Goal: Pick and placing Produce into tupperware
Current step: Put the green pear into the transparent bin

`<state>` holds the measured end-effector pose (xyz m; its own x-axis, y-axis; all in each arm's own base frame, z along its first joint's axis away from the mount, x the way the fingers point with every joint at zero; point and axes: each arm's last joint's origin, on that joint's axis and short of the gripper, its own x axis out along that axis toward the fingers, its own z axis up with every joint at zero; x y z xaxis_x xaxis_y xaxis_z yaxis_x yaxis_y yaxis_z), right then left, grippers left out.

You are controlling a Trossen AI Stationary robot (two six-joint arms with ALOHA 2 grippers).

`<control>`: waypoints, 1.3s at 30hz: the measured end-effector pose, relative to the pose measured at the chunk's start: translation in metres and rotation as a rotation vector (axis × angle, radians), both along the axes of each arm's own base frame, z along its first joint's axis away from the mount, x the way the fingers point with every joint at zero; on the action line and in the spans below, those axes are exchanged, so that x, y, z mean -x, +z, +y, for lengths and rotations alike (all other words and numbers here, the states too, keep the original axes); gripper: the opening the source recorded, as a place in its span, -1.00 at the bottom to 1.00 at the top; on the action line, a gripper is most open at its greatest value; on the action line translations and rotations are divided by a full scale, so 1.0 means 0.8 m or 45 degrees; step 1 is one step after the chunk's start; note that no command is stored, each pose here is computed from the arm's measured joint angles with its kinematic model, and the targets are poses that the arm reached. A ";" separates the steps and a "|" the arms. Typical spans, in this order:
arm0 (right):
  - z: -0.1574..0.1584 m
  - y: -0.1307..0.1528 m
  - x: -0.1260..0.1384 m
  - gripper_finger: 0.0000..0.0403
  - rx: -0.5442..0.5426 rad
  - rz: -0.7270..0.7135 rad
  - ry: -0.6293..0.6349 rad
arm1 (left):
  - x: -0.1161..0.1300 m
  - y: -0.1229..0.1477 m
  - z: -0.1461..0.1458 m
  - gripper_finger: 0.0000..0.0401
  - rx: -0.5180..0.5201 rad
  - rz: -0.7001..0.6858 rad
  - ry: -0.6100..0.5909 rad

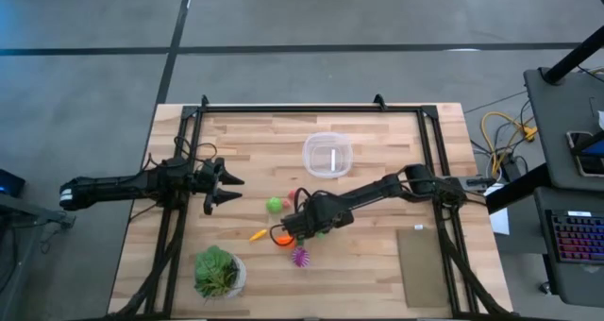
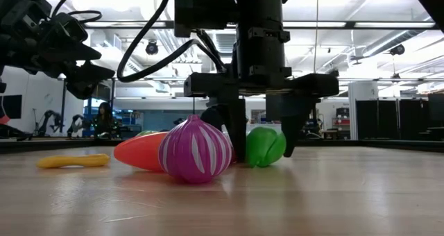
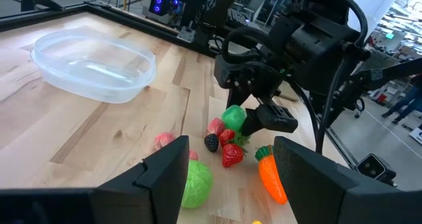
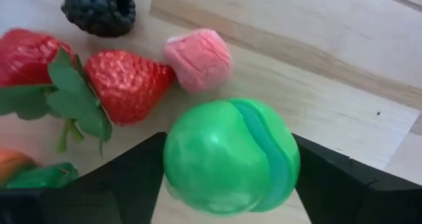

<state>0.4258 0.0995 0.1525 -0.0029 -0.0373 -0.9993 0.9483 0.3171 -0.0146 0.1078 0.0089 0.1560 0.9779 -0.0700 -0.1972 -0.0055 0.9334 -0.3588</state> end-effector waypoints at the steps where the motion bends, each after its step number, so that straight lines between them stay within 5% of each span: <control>1: -0.001 0.000 0.000 0.34 0.003 -0.001 -0.002 | 0.000 0.000 0.000 0.04 0.000 0.000 0.000; 8: -0.002 0.001 0.000 0.17 0.032 -0.011 -0.009 | 0.000 0.000 0.000 0.04 0.000 0.000 0.000; 15: -0.005 0.008 0.002 0.35 0.033 -0.004 0.011 | 0.000 0.000 0.000 0.04 0.000 0.000 0.000; 28: -0.060 0.102 0.034 0.22 0.178 -0.052 -0.030 | 0.000 0.000 0.000 0.04 0.000 0.000 0.000; 39: -0.016 0.073 0.030 0.48 0.003 0.000 -0.066 | 0.000 0.000 0.000 0.04 0.000 -0.001 0.000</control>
